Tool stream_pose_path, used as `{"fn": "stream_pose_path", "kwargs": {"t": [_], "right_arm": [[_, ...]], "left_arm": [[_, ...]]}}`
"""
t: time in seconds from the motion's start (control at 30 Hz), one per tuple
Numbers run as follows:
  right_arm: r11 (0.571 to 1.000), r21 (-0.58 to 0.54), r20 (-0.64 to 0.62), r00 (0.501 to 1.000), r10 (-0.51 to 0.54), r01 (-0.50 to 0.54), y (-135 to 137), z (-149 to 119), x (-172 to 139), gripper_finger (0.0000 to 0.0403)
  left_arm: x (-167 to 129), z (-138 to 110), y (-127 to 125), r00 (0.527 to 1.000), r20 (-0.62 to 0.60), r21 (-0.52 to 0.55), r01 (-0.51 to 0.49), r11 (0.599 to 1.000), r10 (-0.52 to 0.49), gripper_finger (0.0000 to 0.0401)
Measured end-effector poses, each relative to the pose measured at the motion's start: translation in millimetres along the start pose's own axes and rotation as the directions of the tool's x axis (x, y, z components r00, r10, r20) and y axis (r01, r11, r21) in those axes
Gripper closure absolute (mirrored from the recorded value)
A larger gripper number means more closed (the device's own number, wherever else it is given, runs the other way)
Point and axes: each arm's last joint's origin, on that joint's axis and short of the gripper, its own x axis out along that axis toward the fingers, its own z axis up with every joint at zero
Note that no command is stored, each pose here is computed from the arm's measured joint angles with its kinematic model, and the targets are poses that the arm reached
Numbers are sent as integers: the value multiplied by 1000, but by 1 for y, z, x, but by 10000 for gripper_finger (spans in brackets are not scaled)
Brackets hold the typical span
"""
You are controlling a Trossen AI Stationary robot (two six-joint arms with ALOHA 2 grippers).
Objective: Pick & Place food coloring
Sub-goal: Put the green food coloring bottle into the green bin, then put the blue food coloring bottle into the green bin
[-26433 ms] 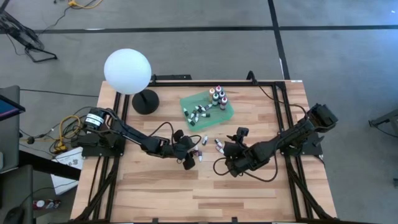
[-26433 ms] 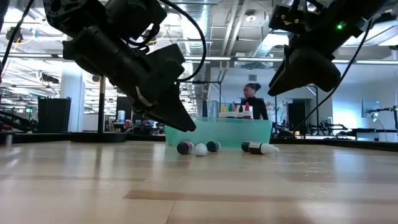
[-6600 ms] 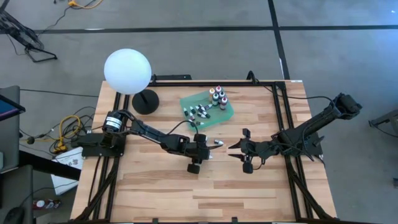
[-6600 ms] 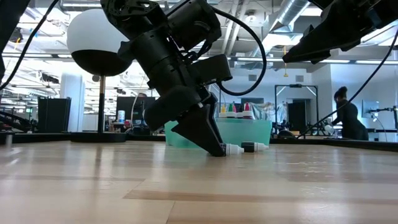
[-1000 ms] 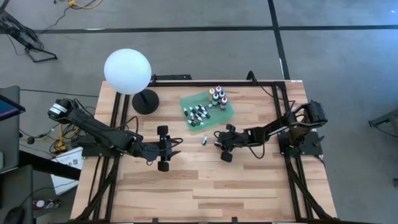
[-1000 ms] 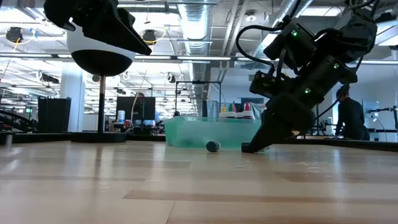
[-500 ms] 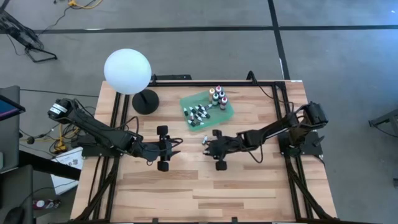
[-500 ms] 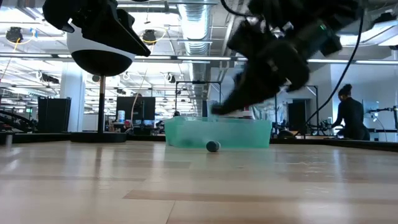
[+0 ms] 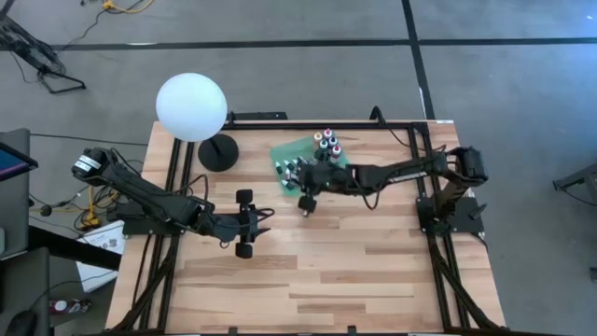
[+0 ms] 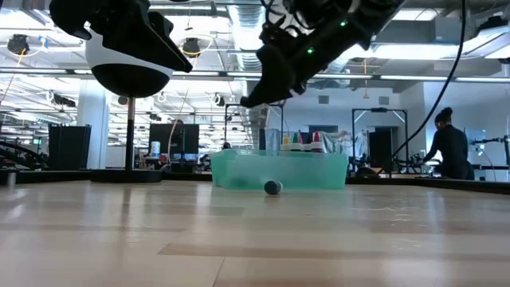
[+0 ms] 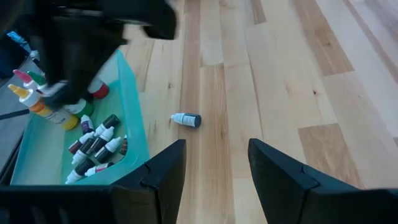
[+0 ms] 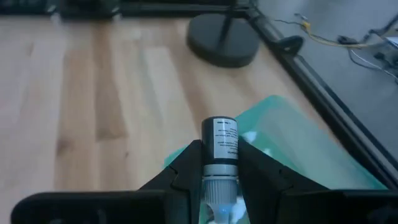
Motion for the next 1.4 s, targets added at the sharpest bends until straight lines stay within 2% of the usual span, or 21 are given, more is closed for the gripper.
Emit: {"fn": "stream_pose_path", "kwargs": {"t": [0.1, 0.27, 0.4, 0.7, 0.93, 1.1, 1.4], "right_arm": [[999, 48, 27, 999, -24, 23, -13, 3, 3, 321], [994, 102, 127, 992, 21, -34, -28, 9, 11, 321], [990, 142, 170, 985, -2, -22, -35, 8, 21, 321], [975, 221, 121, 993, 9, -35, -40, -14, 50, 321], [970, 243, 103, 995, 2, -27, -44, -17, 52, 318], [965, 262, 102, 995, -2, -25, -45, -17, 52, 300], [967, 252, 88, 996, 0, -22, -45, -18, 51, 241]], "left_arm": [[0, 0, 0, 1000, 0, 0, 1, 1000, -1, 232], [0, 0, 0, 1000, 0, 3, 1, 1000, -1, 232], [0, 0, 0, 1000, 0, 3, 1, 1000, -1, 232], [0, 0, 0, 1000, 0, 2, 11, 1000, -11, 232], [0, 0, 0, 1000, 0, -1, 11, 1000, -11, 232], [0, 0, 0, 1000, -1, -2, 11, 1000, -11, 232], [0, 0, -1, 1000, -2, -4, 23, 1000, -23, 232]]}}
